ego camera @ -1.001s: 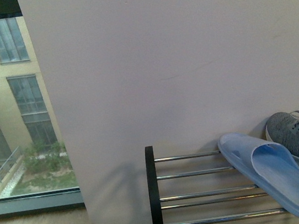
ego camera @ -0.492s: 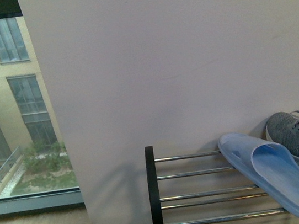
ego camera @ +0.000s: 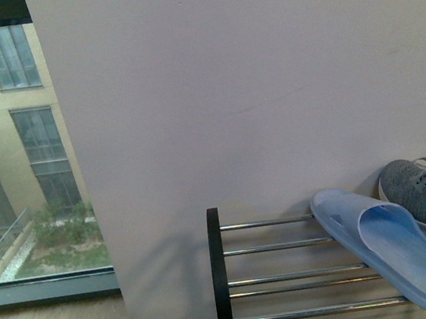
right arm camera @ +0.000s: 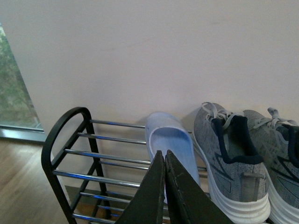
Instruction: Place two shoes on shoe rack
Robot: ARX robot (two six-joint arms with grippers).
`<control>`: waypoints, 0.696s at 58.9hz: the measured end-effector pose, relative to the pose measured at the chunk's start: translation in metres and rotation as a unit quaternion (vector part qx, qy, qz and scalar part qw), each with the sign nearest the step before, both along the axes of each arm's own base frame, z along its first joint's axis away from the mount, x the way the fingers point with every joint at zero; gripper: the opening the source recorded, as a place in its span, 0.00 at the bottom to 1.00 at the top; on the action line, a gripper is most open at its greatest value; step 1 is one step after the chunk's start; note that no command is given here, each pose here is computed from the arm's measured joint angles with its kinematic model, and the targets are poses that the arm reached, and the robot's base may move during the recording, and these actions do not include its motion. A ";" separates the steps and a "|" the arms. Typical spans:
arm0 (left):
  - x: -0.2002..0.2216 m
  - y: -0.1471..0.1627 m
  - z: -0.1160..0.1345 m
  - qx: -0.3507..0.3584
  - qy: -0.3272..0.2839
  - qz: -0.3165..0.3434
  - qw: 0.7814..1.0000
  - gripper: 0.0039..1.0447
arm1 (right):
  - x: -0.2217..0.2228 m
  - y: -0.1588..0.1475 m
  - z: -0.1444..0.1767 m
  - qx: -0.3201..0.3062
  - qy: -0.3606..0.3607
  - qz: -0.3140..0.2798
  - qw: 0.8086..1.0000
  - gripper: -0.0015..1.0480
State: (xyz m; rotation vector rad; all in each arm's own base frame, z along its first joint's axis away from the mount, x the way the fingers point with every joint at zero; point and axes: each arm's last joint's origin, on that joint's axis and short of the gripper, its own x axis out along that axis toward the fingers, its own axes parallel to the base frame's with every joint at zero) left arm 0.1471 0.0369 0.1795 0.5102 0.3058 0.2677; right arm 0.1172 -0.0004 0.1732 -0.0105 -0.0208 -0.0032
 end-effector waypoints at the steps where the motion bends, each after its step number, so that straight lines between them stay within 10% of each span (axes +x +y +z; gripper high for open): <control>1: 0.000 0.000 0.000 0.000 0.000 0.000 1.000 0.02 | 0.000 0.000 0.000 0.000 0.000 0.000 1.000 0.02; 41: 0.000 0.000 0.000 0.000 0.000 0.000 1.000 0.02 | -0.020 0.000 -0.004 0.000 0.006 0.000 1.000 0.02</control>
